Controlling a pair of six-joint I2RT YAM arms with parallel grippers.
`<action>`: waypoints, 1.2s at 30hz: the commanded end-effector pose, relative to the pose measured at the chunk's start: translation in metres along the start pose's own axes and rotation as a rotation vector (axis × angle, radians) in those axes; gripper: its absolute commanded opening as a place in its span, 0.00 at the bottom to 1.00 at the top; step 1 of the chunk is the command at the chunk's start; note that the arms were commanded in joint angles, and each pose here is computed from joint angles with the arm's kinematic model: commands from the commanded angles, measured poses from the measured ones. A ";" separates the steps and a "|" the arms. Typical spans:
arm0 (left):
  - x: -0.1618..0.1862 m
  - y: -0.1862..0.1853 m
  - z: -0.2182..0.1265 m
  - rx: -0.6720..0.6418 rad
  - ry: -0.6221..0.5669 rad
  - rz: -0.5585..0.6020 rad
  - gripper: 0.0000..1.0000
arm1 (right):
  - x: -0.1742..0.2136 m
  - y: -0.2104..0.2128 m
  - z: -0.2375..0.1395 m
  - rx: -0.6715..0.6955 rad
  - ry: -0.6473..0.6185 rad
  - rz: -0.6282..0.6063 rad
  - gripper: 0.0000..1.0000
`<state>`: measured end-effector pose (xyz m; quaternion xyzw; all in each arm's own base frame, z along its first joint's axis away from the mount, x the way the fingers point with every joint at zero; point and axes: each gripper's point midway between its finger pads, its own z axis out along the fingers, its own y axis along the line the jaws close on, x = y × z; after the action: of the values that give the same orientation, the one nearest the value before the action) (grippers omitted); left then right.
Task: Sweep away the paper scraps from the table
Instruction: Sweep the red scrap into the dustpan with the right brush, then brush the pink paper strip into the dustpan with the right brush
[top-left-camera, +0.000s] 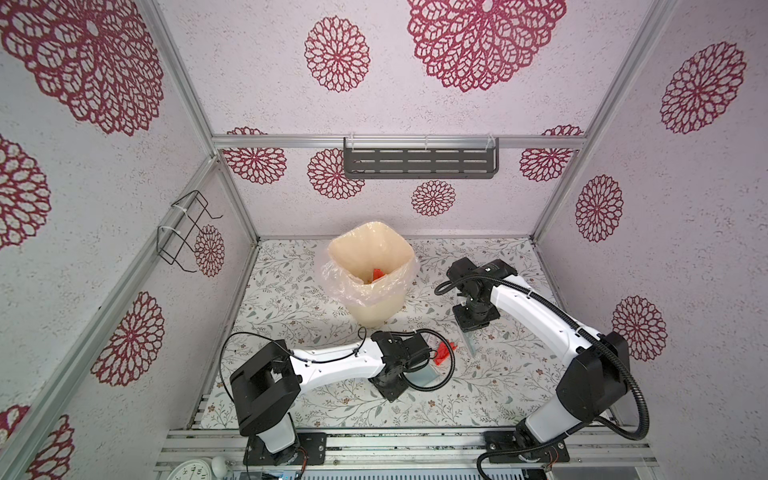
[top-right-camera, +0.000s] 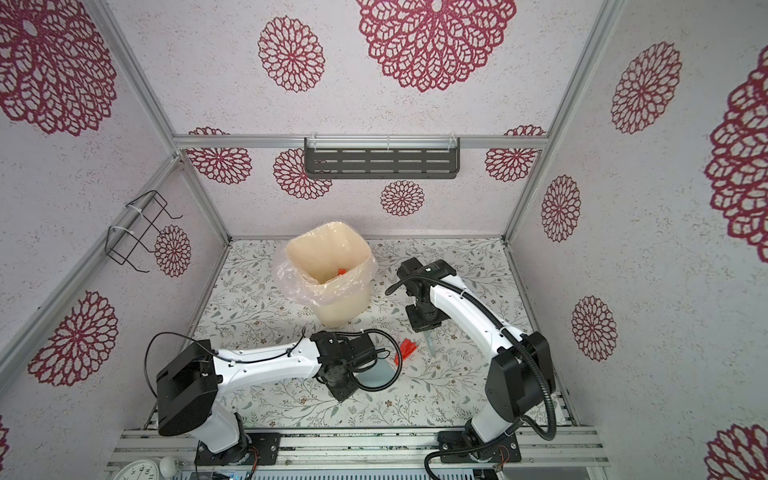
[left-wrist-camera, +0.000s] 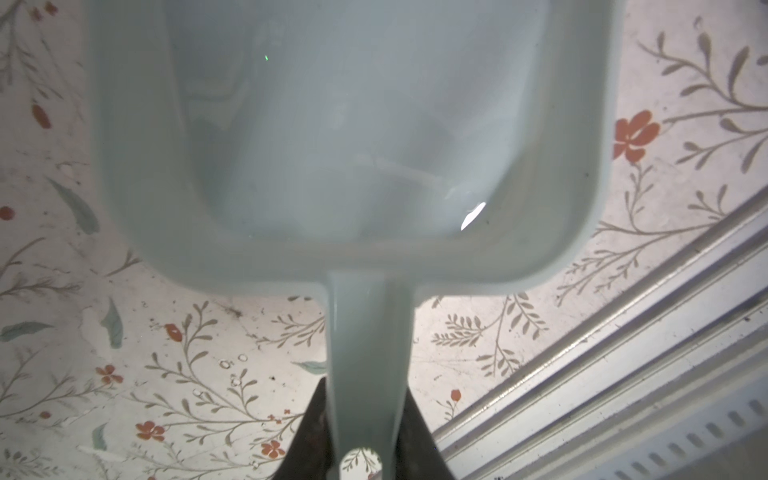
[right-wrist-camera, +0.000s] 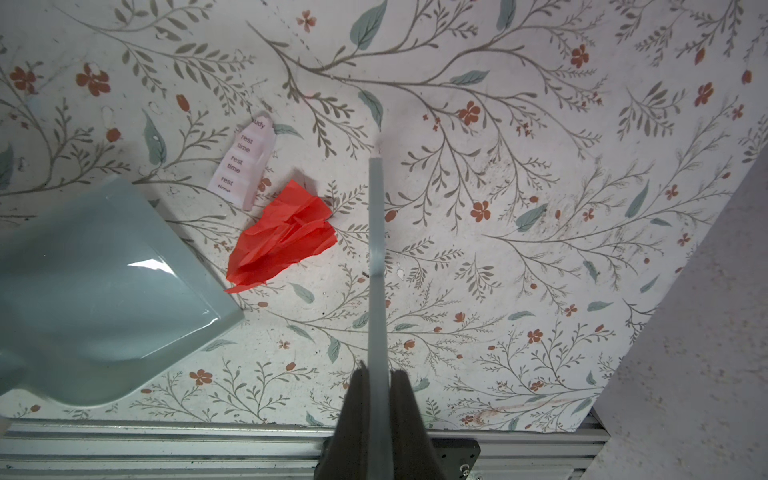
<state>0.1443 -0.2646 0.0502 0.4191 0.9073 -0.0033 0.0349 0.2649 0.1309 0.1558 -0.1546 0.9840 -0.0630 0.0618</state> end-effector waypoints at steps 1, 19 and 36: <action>-0.018 0.000 -0.002 0.017 -0.047 -0.017 0.00 | -0.001 0.008 0.003 -0.010 0.014 -0.042 0.00; -0.018 -0.001 0.009 0.028 -0.036 -0.023 0.00 | 0.020 0.087 -0.020 -0.227 0.021 -0.131 0.00; -0.020 0.005 0.012 0.012 -0.064 -0.080 0.00 | 0.020 0.052 -0.050 -0.122 -0.044 -0.099 0.00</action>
<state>0.1566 -0.2794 0.0430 0.4038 0.9128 -0.0232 0.0561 0.2101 0.2047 0.1707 -0.2287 0.9726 0.0240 0.0344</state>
